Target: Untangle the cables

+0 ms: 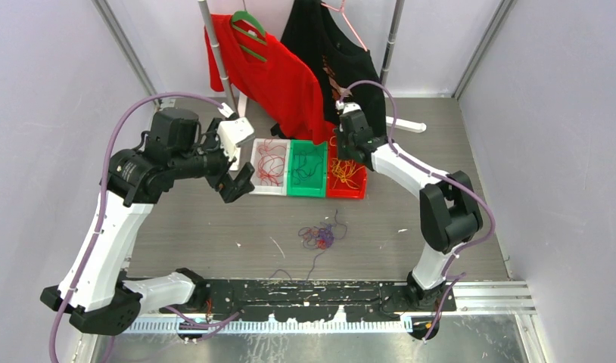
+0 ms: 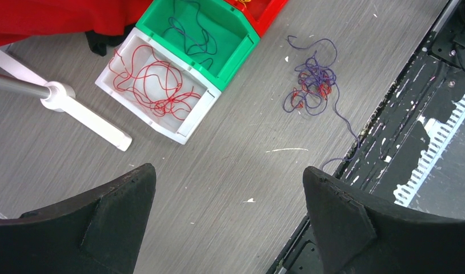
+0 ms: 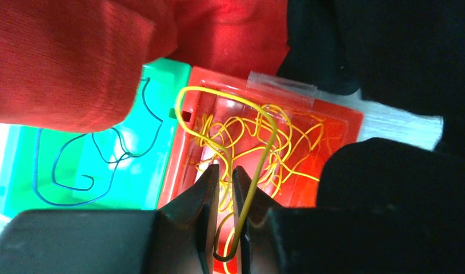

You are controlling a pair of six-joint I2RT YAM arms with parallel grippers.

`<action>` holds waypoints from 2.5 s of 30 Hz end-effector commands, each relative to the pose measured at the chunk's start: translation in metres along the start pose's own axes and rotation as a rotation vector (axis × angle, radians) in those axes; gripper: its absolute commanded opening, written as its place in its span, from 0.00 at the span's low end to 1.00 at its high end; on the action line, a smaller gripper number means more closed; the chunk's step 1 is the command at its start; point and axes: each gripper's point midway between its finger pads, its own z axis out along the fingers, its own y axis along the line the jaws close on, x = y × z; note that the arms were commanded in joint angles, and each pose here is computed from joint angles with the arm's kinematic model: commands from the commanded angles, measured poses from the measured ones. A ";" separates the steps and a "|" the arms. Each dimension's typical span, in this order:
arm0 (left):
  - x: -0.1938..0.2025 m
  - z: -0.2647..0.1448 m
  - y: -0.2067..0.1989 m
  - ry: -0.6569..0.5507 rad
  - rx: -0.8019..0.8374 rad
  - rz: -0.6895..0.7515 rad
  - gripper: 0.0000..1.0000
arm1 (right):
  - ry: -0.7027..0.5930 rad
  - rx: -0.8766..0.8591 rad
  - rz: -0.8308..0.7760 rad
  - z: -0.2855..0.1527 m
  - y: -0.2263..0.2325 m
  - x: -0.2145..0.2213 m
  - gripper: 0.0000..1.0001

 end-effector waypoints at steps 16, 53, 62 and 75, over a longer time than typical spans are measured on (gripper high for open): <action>-0.006 -0.005 0.005 -0.035 -0.004 0.022 1.00 | 0.116 -0.049 -0.014 -0.053 -0.001 0.014 0.84; 0.010 0.003 0.008 -0.003 0.016 -0.004 0.99 | 0.004 0.107 0.072 0.029 -0.012 0.030 0.10; 0.037 0.018 0.004 0.073 0.053 -0.022 0.99 | -0.265 0.092 -0.020 -0.071 0.011 -0.034 0.71; 0.071 0.040 0.003 0.153 0.099 -0.036 1.00 | -0.019 -0.112 0.240 -0.129 0.038 0.049 1.00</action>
